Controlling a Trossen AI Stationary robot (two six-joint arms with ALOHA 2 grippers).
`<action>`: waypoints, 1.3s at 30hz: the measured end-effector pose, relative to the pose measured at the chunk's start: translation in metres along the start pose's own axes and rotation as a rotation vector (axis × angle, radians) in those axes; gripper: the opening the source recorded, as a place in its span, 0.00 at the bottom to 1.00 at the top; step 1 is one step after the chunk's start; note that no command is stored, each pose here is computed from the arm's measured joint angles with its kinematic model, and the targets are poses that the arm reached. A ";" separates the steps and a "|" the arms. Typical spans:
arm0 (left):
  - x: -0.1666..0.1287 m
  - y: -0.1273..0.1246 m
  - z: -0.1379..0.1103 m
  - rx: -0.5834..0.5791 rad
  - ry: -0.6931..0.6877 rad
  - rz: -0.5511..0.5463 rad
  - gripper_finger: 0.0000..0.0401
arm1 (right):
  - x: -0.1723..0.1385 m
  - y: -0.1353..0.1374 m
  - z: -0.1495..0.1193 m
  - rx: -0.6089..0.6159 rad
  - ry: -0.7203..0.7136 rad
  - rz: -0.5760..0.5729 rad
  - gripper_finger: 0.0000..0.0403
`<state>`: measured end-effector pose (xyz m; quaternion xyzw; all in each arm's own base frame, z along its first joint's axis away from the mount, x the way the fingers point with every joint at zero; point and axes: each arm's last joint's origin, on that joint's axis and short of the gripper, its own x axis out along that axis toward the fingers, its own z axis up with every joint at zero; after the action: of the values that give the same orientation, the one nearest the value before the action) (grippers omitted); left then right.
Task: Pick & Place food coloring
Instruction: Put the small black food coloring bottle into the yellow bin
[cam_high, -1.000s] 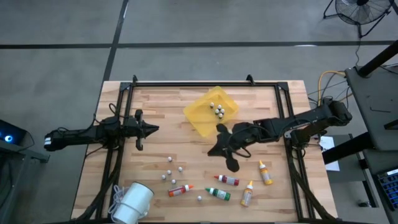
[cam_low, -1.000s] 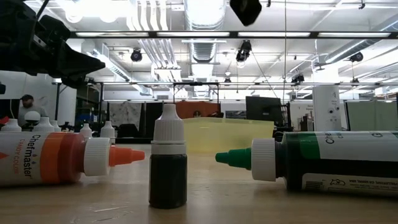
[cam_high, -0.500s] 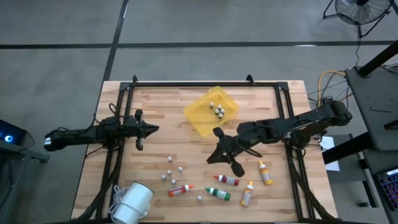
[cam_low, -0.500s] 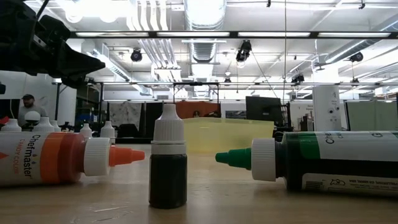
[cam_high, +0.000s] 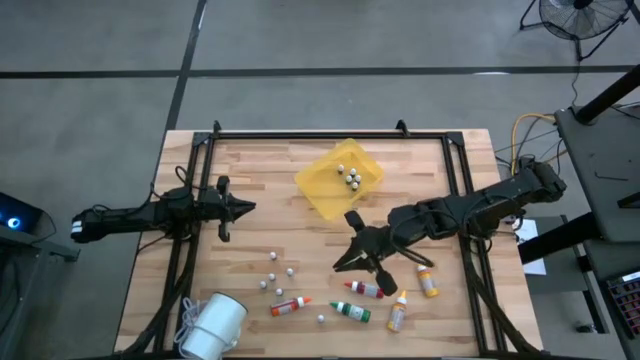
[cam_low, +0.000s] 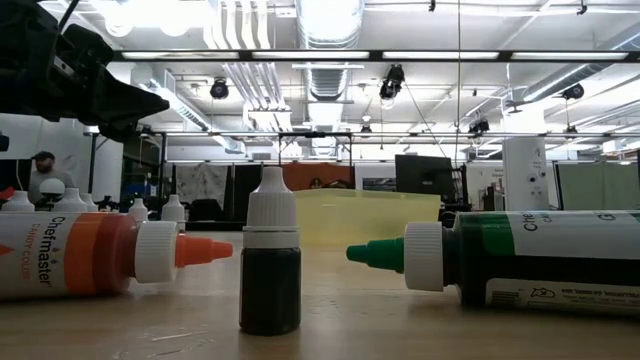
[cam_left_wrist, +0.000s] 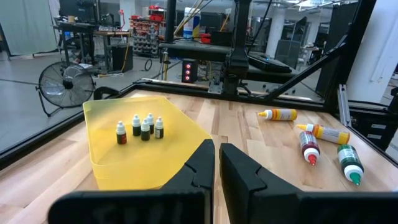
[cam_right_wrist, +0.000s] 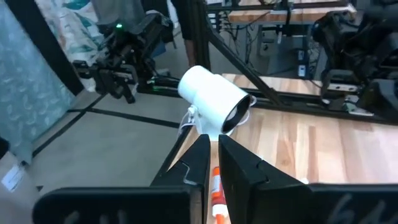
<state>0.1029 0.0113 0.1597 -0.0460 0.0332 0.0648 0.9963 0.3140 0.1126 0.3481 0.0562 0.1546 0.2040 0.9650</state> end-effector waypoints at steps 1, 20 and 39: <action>0.000 0.000 0.000 0.000 0.000 0.000 0.00 | 0.002 0.001 0.001 0.003 0.005 0.000 0.07; 0.000 0.000 0.000 0.000 0.001 0.000 0.00 | 0.077 0.005 0.038 -0.024 0.121 0.004 0.07; 0.000 0.000 0.000 0.000 0.002 -0.001 0.00 | 0.124 0.017 0.020 -0.019 0.277 0.029 0.07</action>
<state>0.1030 0.0112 0.1595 -0.0460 0.0344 0.0643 0.9963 0.4217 0.1783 0.3360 0.0207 0.2836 0.2252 0.9319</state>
